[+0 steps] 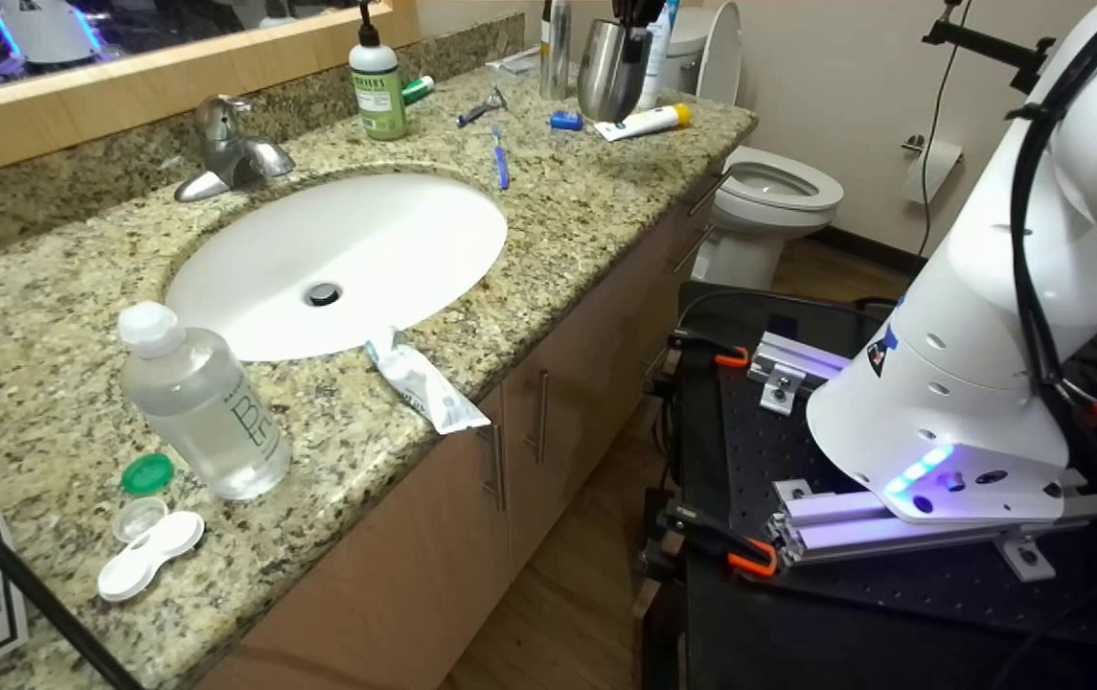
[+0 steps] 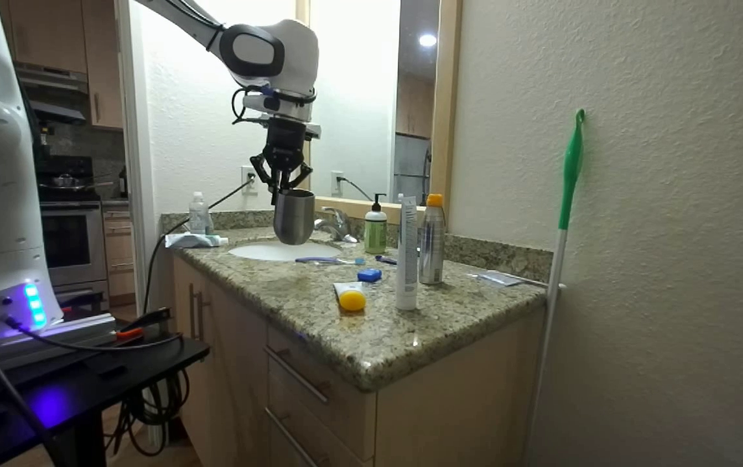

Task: Get the silver cup on the countertop and place it near the white tube with a yellow lid

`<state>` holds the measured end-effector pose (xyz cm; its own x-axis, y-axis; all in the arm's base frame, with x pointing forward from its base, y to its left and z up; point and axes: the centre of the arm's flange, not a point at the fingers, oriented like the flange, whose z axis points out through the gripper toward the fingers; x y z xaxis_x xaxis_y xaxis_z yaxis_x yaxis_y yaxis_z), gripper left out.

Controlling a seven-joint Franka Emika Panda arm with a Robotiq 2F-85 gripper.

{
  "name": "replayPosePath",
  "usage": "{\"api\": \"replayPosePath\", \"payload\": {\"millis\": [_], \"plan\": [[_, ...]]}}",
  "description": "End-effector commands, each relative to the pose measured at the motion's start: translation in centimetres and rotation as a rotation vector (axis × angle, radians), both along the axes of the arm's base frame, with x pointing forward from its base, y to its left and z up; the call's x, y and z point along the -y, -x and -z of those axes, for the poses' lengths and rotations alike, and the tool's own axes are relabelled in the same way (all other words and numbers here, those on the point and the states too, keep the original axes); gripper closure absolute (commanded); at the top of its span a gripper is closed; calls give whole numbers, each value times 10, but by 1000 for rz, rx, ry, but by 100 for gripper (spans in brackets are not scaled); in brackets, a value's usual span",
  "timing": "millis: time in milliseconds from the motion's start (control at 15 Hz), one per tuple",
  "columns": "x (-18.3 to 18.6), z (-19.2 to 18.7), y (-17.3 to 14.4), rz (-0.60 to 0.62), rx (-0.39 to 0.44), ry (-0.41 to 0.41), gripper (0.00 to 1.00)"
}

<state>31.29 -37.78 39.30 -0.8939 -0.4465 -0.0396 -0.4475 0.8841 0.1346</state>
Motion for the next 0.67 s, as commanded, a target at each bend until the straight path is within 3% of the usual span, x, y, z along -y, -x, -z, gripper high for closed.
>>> {"api": "replayPosePath", "payload": {"millis": [0,267,600], "plan": [[-1,2,-2,-2,-2,-2,98],[6,26,-45,122,-104,113,98],[2,63,-80,182,-241,148,98]]}}
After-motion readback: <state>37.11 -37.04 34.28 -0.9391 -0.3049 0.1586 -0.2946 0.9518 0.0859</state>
